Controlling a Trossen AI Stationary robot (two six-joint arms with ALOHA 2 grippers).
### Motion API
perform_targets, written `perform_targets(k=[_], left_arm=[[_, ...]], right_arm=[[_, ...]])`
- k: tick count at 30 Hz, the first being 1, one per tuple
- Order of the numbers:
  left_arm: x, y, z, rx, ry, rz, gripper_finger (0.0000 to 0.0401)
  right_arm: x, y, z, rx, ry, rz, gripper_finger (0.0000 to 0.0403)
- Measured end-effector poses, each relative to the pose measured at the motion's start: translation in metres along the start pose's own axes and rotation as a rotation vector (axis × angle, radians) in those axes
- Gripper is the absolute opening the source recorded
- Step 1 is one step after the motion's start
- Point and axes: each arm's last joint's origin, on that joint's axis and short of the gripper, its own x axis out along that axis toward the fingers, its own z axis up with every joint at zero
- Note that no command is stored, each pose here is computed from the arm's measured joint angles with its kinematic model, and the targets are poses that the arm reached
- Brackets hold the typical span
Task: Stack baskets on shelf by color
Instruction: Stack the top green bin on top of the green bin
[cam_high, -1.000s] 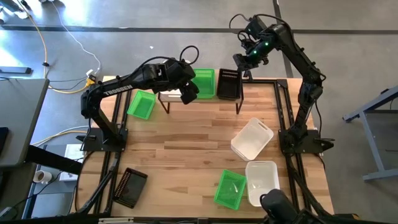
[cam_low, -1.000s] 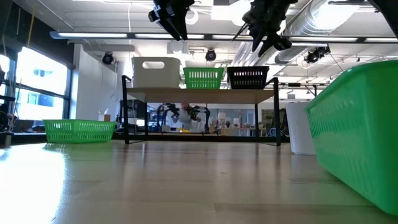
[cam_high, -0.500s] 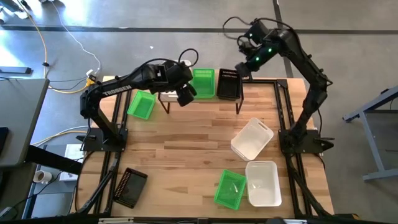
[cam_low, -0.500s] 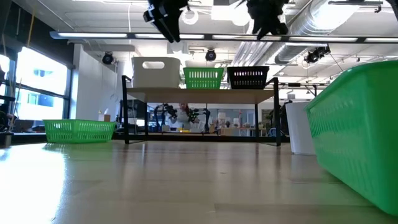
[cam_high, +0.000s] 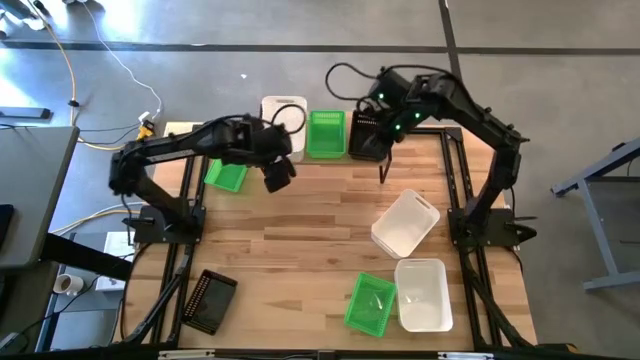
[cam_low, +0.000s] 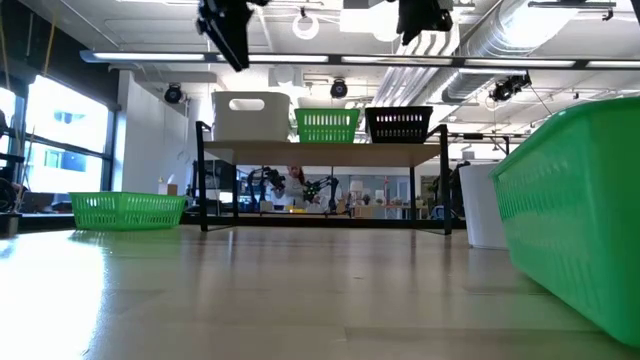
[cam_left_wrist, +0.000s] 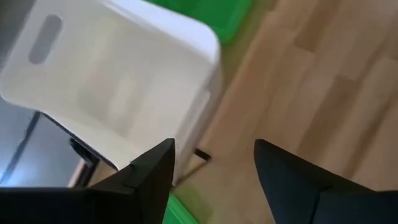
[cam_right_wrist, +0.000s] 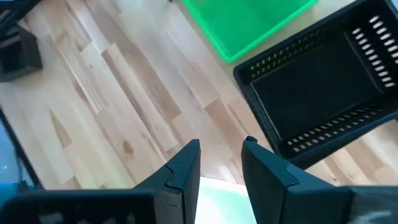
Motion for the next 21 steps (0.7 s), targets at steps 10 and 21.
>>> perform_targets(k=[10,21], left_arm=[[-0.029,-0.018,-0.049,-0.008,-0.018,-0.180,0.0211],[-0.041,-0.047,-0.085,0.093,0.006,-0.301,0.0211]], right_arm=[[0.004,0.044,-0.015,-0.014,0.012,-0.006,0.0103],[0.005,0.090,-0.039,-0.028,-0.023,-0.067,0.0103]])
